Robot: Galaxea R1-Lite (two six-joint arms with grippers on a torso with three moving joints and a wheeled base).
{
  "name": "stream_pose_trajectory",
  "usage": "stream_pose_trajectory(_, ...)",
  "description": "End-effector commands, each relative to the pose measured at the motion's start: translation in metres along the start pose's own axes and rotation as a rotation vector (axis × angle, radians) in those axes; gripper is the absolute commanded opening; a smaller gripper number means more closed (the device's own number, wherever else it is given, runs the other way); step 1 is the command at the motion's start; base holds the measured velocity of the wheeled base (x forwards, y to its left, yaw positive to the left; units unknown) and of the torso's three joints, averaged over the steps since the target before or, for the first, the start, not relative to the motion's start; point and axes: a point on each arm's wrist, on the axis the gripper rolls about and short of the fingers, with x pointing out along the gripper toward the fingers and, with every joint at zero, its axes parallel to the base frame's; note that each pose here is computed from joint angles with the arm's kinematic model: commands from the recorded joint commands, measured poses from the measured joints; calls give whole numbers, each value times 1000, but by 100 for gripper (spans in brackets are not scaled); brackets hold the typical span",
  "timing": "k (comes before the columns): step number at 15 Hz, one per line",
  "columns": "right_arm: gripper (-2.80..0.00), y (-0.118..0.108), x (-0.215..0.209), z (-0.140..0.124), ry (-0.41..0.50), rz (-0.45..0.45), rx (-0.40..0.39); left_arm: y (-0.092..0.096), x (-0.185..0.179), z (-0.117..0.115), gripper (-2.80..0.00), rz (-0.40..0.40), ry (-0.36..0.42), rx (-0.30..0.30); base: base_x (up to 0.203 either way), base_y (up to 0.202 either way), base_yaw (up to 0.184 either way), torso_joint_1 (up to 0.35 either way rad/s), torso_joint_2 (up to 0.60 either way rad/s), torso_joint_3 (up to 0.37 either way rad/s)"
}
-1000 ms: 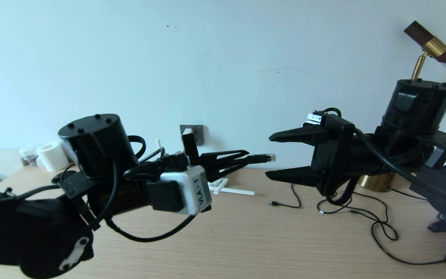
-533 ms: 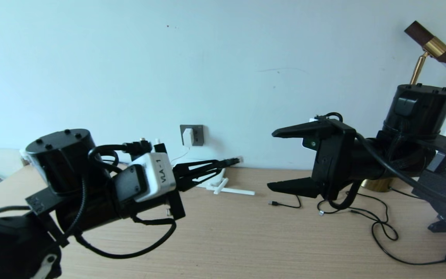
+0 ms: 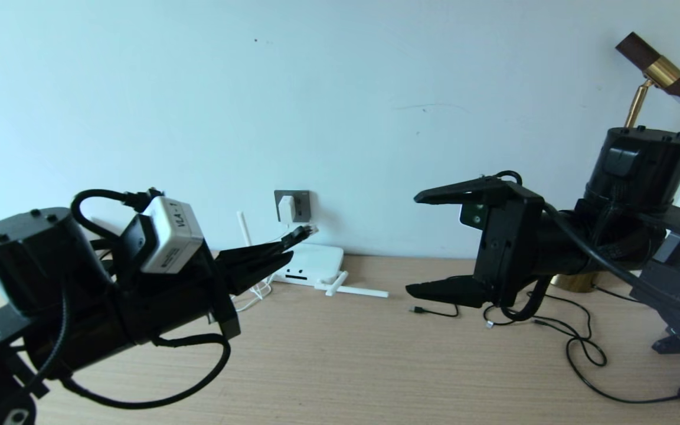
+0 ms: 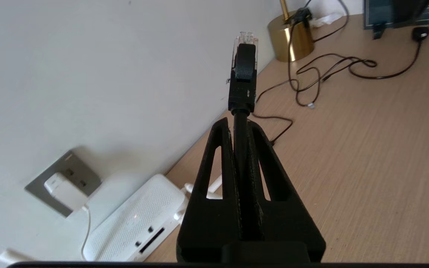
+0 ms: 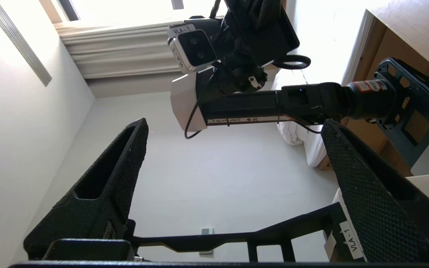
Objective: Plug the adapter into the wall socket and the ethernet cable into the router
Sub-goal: Hand it to the other hand
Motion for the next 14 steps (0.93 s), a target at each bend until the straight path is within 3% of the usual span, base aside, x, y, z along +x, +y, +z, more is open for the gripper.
stream_pose_trajectory(1, 0, -4, 7, 4, 22, -5, 17, 0, -2, -1, -280, 30, 12, 2, 0, 0, 0, 0, 0, 0)
stream_pose_trajectory(3, 0, -7, 20, 12, 50, -9, 23, 3, -1, -6, -280, 139, 85, -26, 0, 0, 0, 0, 0, 0)
stream_pose_trajectory(4, 0, -9, 27, 17, 62, -10, 23, 2, 1, -9, -280, 166, 108, -72, 0, 0, 0, 0, 0, 0)
stream_pose_trajectory(6, 0, -9, 46, 25, 98, -8, 15, -1, 0, -8, -280, 168, 107, -78, 0, 0, 0, 0, 0, 0)
stream_pose_trajectory(9, 0, 0, 68, 21, 163, 2, -2, 9, -17, -16, -280, 226, 147, 72, 0, 0, 0, 0, 0, 0)
stream_pose_trajectory(10, 0, 4, 76, 22, 181, 3, 9, 15, -27, -20, -280, 247, 162, 169, 0, 0, 0, 0, 0, 0)
stream_pose_trajectory(13, 0, 3, 106, 27, 238, -11, 63, 30, -50, -28, -280, 229, 115, 419, 0, 0, 0, 0, 0, 0)
stream_pose_trajectory(14, 0, 1, 110, 30, 243, -14, 71, 33, -49, -25, -280, 233, 97, 448, 0, 0, 0, 0, 0, 0)
